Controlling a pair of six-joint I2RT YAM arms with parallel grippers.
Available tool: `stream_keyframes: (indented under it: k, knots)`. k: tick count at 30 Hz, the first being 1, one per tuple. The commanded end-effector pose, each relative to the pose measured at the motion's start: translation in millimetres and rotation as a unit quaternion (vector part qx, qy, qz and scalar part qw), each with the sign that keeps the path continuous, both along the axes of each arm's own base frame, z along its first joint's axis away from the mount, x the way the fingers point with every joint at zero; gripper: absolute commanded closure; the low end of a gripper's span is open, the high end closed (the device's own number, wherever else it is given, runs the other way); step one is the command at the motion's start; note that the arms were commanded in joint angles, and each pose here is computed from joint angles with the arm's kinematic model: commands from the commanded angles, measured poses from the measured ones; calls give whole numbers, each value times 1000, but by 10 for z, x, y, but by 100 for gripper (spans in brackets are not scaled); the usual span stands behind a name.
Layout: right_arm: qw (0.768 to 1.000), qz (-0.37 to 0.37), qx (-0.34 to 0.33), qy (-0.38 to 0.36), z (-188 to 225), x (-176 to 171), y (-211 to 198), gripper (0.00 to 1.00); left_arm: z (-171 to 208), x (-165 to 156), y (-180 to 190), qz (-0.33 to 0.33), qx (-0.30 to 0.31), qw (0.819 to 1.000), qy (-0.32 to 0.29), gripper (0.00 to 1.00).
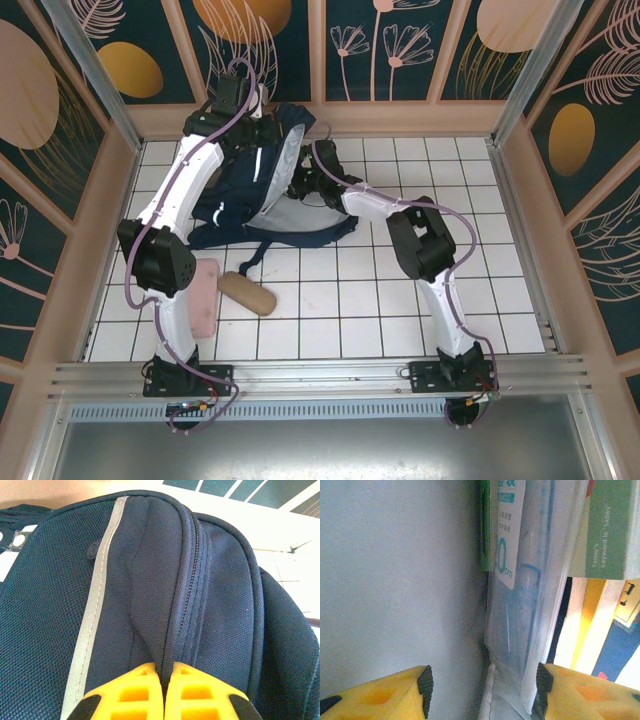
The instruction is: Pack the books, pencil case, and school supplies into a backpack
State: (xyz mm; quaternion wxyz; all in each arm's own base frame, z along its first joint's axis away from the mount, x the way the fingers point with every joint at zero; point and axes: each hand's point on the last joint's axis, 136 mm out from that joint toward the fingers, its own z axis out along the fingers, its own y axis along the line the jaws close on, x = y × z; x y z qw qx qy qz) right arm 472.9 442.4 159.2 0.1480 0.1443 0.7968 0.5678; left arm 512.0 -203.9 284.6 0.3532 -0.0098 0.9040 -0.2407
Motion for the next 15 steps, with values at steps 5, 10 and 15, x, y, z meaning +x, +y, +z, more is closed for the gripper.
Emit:
stream_keyframes:
  k: [5,10,15]
  knots:
    - [1000,7,-6,-14,135,-73,-147,42,691,139,89,16,-37,993,-110,100]
    - [999,-5,-31,-28,153,-160,-299,42,525,200,74,16,-32,995,-96,100]
    - [996,-17,-75,-45,127,-317,-558,41,223,340,89,29,-17,997,-73,100]
